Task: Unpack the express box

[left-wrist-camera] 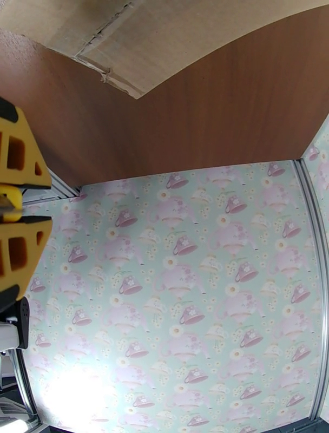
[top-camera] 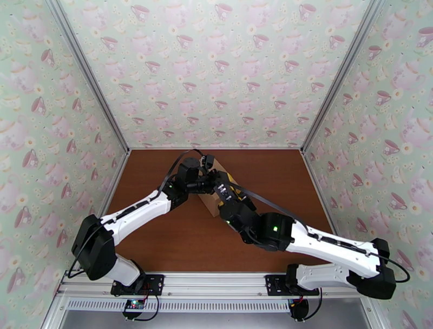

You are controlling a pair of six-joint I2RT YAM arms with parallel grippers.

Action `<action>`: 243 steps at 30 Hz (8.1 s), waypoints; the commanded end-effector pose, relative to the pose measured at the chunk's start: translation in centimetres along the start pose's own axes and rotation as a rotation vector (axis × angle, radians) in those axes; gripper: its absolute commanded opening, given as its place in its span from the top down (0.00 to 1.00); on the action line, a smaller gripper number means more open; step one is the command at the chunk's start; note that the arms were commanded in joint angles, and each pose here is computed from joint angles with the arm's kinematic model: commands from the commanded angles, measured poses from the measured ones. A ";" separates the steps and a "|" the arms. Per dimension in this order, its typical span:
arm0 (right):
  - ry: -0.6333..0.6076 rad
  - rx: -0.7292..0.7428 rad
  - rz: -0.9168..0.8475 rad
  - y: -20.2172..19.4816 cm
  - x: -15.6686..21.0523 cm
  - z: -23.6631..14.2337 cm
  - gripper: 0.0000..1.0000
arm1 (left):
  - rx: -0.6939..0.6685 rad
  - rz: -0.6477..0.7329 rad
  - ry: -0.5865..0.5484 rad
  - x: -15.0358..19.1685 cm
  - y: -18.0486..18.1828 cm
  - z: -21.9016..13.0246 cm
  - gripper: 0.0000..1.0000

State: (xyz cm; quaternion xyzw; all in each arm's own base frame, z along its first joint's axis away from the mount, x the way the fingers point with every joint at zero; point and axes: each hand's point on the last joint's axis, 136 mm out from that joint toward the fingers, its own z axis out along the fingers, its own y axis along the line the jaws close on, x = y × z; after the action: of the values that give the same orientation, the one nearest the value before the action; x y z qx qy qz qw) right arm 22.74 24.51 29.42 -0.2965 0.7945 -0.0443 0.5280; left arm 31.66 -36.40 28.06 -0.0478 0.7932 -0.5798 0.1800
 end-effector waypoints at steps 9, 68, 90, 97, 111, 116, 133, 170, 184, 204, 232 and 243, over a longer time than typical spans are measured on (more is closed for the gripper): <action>0.085 -0.202 0.408 -3.3 1.2 -1.6 0.09 | 0.027 0.067 -0.071 -2.6 -1.3 -1.4 1.00; 0.136 -0.223 0.519 -2.5 0.8 2.0 0.19 | 0.079 0.083 -0.150 -3.9 -3.4 -2.2 1.00; 0.145 -0.268 0.562 -1.6 -1.8 5.4 0.44 | 0.093 0.092 -0.149 -3.3 -4.2 -2.3 1.00; 0.151 -0.256 0.540 -1.6 -1.5 5.7 0.42 | 0.097 0.089 -0.157 -3.5 -4.4 -2.4 1.00; 0.166 -0.248 0.528 -1.3 -0.9 6.1 0.48 | 0.109 0.085 -0.171 -3.6 -4.9 -2.7 1.00; 0.166 -0.237 0.527 -1.5 -0.9 6.1 0.68 | 0.105 0.086 -0.174 -3.7 -4.8 -2.7 1.00; 0.206 -0.202 0.505 -2.0 0.3 5.9 1.00 | 0.098 0.080 -0.180 -3.9 -5.1 -3.0 0.46; 0.550 -0.077 0.406 -1.3 13.4 1.3 1.00 | -0.422 0.088 -0.281 -0.3 13.0 -9.6 0.43; 0.552 -0.032 0.386 -0.9 12.7 3.4 1.00 | -0.386 0.044 -0.237 0.2 14.1 -7.2 0.43; 0.525 -0.028 0.386 -1.1 11.7 3.7 1.00 | -0.377 0.031 -0.237 0.3 14.0 -7.0 0.44; 0.566 -0.001 0.348 -0.8 12.2 4.6 1.00 | -0.362 0.029 -0.250 0.5 13.4 -7.6 0.44; 0.566 -0.009 0.347 -0.7 12.0 4.5 1.00 | -0.350 0.022 -0.231 1.1 13.4 -6.7 0.44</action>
State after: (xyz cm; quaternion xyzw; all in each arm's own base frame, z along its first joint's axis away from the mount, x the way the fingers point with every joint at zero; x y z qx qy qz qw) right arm 23.29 18.35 16.77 -0.1335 0.9528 -0.0312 0.2708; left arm 30.41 -25.79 17.12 -0.1376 0.8605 -0.4099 0.2695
